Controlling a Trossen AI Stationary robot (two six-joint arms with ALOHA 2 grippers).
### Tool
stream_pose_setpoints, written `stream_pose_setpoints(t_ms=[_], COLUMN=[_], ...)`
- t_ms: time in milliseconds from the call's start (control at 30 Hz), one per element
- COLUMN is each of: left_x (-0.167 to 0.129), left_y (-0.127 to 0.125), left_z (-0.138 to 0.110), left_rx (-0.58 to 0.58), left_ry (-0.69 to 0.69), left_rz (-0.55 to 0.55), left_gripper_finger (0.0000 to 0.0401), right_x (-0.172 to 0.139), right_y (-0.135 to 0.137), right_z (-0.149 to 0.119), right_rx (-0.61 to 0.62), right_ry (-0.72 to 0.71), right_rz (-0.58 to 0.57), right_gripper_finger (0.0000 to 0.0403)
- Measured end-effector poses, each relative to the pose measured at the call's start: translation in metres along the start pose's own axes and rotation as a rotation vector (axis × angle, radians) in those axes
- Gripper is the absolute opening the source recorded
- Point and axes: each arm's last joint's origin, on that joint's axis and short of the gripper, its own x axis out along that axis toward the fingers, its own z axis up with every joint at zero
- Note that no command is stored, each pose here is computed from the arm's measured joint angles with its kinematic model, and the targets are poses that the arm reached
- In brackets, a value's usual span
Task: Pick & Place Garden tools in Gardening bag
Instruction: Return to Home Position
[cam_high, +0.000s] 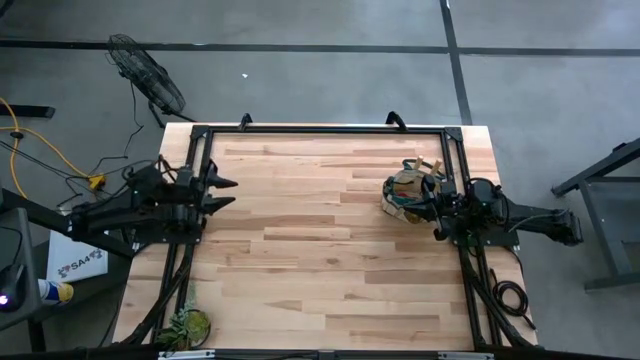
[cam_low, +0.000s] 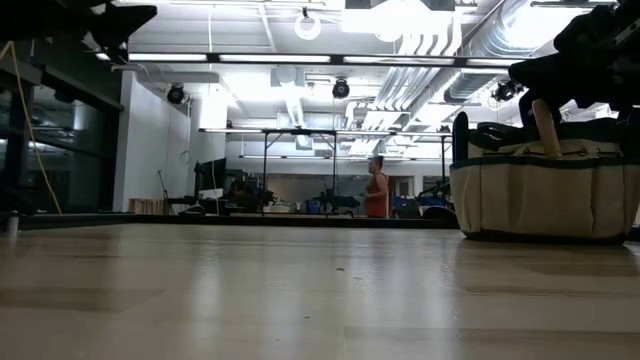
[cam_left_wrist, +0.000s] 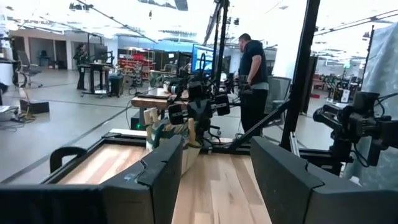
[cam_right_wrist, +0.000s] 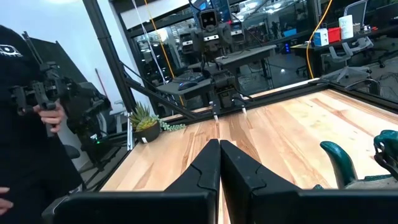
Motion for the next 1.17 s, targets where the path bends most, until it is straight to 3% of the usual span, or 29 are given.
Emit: stream_pose_setpoints(t_ms=[167,467,1167], left_x=[-0.004,-0.005,-0.005], left_y=[0.0,0.001,0.001], left_z=[-0.007,-0.013,-0.013], left_rx=[-0.087,-0.098,-0.098], left_ry=[0.062,0.124,0.123], left_rz=[0.02,0.021,0.02], left_gripper_finger=[0.0187,0.0187,0.0187], right_x=[0.0,0.0,0.0], right_y=[0.0,0.0,0.0], right_z=[0.0,0.0,0.0], right_rx=[0.0,0.0,0.0], right_ry=[0.0,0.0,0.0], right_rz=[0.0,0.0,0.0], right_gripper_finger=[0.0002,0.0002,0.0002])
